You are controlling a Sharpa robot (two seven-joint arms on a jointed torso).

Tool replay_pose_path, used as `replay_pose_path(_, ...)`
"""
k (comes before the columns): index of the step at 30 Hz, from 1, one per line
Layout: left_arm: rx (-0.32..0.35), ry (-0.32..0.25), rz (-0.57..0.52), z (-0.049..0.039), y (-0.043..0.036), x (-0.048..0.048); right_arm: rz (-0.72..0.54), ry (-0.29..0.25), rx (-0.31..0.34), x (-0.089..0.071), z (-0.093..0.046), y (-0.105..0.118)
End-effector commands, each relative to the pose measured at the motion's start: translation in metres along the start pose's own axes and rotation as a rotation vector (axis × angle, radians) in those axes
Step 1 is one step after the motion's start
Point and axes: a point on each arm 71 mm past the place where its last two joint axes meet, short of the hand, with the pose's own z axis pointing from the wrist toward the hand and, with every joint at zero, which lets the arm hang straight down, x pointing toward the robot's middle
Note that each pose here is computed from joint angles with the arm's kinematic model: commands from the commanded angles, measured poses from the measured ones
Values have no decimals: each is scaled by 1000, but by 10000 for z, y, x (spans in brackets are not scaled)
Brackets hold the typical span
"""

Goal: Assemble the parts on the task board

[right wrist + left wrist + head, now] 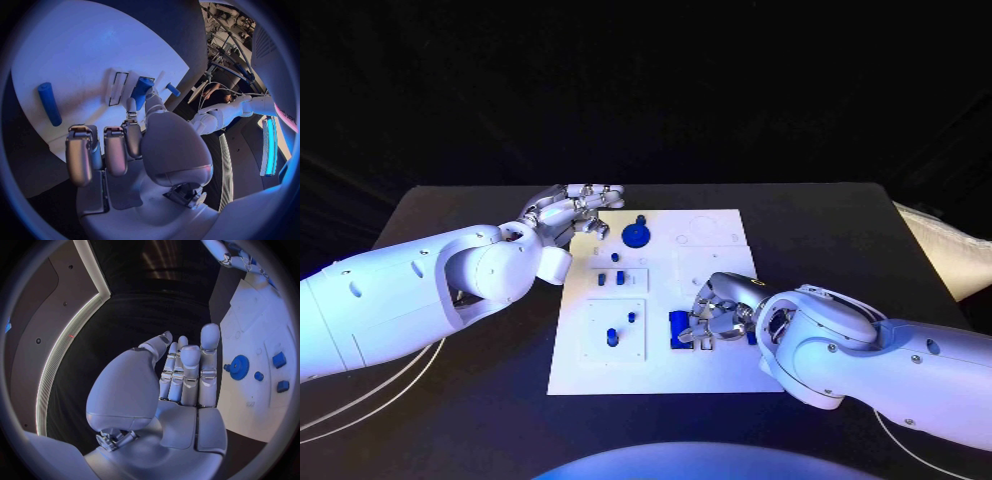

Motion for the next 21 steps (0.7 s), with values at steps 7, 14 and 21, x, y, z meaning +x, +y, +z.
replay_pose_path(7, 4, 23, -3, 3, -4, 27, -41, -16, -3, 3, 13, -19)
replay_pose_path(14, 3, 22, -3, 0, -5, 21, 1, -24, 2, -30, -72, -87)
replay_pose_path(21, 3, 20, -2, -5, -6, 10, 114, -14, 6, -124, -242, -245)
